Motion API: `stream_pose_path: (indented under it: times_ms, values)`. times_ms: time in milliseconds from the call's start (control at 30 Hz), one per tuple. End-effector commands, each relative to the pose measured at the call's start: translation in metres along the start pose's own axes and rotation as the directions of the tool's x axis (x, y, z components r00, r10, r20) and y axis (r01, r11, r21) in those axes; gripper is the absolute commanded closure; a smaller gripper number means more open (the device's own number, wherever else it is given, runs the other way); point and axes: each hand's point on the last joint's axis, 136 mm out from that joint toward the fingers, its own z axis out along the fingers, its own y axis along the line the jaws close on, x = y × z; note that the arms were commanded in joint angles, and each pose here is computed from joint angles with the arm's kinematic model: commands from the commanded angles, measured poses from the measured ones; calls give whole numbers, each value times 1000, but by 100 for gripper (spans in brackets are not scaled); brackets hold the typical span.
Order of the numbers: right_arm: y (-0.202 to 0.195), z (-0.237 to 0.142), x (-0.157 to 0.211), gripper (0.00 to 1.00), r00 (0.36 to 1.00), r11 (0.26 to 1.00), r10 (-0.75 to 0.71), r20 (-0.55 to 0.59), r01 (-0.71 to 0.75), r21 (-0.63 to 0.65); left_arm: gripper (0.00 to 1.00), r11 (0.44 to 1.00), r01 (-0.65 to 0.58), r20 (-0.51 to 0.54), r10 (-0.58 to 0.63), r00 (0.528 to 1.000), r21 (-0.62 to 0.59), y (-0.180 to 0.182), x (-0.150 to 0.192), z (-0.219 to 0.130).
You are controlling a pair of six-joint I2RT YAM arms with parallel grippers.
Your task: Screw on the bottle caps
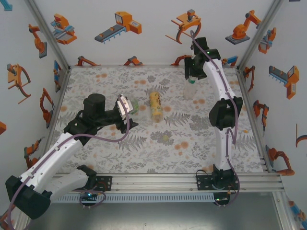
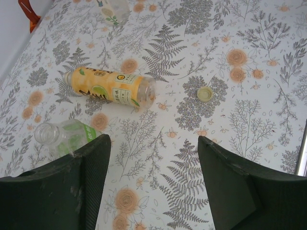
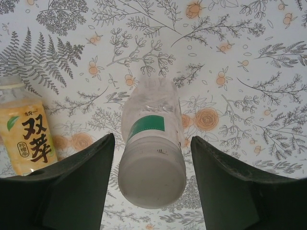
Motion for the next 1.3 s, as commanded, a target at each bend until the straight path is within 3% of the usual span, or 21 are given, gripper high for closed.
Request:
stream_pose_path:
  times_ms: [0,300,667,900,1133,1267]
  values:
    - [1,-27,-7,39,999,1000,-10,34,10,-3,31,1000,-2,36,3,999,-6,1,-11,-5]
    - [3,-72,-11,39,996,1000,-12,84,13,-11,31,1000,2,39,-2,999,-2,2,-11,-3]
    - [21,-96,24,39,998,999,-41,42,41,2,30,1000,6,40,-6,999,1,1,-11,-3]
    - [62,-96,57,40,998,997,-42,47,45,-61,29,1000,10,49,-10,999,-5,3,-13,-4]
    - [116,-72,82,39,999,987,-37,22,39,-155,27,1000,24,58,-23,998,-13,5,-14,-4]
    - [144,-52,92,39,999,981,-35,-6,33,-192,15,999,26,69,-24,997,-32,8,-15,-7]
